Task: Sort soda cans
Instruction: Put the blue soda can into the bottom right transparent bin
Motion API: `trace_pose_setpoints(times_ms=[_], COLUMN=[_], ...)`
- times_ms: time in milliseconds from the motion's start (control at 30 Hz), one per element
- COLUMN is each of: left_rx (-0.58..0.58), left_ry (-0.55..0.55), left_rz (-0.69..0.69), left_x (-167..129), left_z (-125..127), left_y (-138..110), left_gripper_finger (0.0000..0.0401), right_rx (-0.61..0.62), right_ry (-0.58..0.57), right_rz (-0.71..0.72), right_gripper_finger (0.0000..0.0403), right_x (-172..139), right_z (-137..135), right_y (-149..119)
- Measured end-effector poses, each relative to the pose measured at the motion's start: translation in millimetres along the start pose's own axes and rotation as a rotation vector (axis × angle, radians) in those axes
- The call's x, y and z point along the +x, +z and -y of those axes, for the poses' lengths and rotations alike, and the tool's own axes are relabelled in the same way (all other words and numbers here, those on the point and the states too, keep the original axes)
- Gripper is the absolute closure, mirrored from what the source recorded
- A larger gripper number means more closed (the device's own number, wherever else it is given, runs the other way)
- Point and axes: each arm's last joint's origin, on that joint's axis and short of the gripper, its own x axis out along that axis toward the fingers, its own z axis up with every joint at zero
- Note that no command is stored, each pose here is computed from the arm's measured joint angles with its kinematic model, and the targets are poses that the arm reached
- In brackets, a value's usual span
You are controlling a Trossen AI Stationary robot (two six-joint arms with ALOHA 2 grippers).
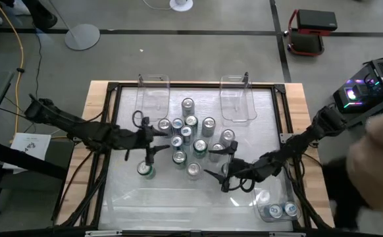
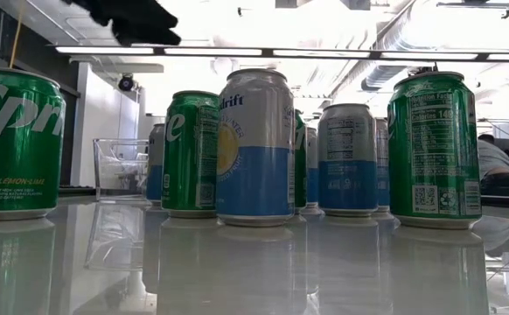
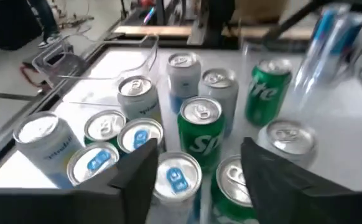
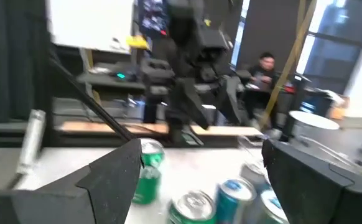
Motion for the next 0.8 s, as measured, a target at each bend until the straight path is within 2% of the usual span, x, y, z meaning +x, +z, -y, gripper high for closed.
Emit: trace_pose_setpoints(times_ms=[100, 167, 400, 533, 800], left_rx=[0.03, 0.0, -0.218, -0.228, -0.196], left_ry=[0.018, 0.035, 0.118, 0.105, 0.144], left_rz=[-0.064, -0.097, -0.187, -0.234, -0.302], left_x=[8.6, 15.9, 46.5, 59.0, 78.7], left_z=[3.1, 4.5, 3.2, 7.0, 11.5], left_y=[9.9, 13.4, 8.8, 1.0, -14.6], left_gripper_finger=[0.0149, 0.0137, 0.0128, 0.0128, 0.0128], right_rx=[-0.004, -0.011, -0.01, -0.009, 0.025], right_ry=[-0.036, -0.057, -0.08, -0.079, -0.076], right_rz=[-0.042, -0.06, -0.078, -0.081, -0.116], right_gripper_finger=[0.0082, 0.0082, 0.0082, 0.0082, 0.0082], right_x=[-2.7, -3.6, -3.0, -2.9, -3.3], right_z=[-1.7, -2.3, -0.9, -0.8, -1.3], right_y=[-4.2, -6.3, -8.5, -9.0, -14.0])
